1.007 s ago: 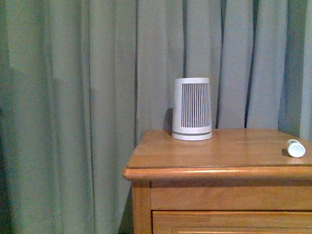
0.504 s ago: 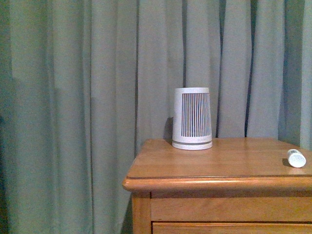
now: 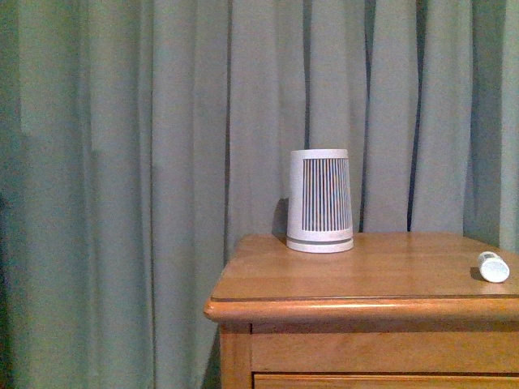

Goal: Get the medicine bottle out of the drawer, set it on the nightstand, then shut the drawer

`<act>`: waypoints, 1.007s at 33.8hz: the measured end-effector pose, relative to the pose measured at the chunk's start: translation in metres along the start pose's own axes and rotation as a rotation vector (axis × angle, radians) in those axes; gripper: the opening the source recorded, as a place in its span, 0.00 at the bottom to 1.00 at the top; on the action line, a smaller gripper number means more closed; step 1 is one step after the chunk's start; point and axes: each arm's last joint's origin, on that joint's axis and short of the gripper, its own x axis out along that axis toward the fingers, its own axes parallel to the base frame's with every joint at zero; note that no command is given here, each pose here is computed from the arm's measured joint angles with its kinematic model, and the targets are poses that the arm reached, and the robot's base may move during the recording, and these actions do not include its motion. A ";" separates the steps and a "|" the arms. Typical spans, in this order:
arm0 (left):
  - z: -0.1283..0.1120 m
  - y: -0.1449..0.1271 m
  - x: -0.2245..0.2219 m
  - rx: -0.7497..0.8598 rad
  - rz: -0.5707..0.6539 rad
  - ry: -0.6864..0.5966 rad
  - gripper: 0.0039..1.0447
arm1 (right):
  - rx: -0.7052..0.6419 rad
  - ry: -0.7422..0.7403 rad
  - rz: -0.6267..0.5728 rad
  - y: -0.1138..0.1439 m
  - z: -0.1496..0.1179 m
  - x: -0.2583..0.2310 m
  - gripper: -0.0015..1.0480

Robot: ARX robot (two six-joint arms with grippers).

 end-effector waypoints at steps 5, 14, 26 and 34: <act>0.000 0.000 0.000 0.000 0.000 0.000 0.94 | -0.001 0.000 0.000 0.000 0.000 0.000 0.08; 0.000 0.000 0.000 0.000 0.000 0.000 0.94 | -0.001 -0.001 0.000 0.000 0.000 0.000 0.55; 0.000 0.000 0.000 0.000 0.000 0.000 0.94 | -0.001 -0.001 0.000 0.000 0.000 0.000 0.93; 0.000 0.000 0.000 0.000 0.000 0.000 0.94 | -0.001 -0.001 0.000 0.000 0.000 0.000 0.93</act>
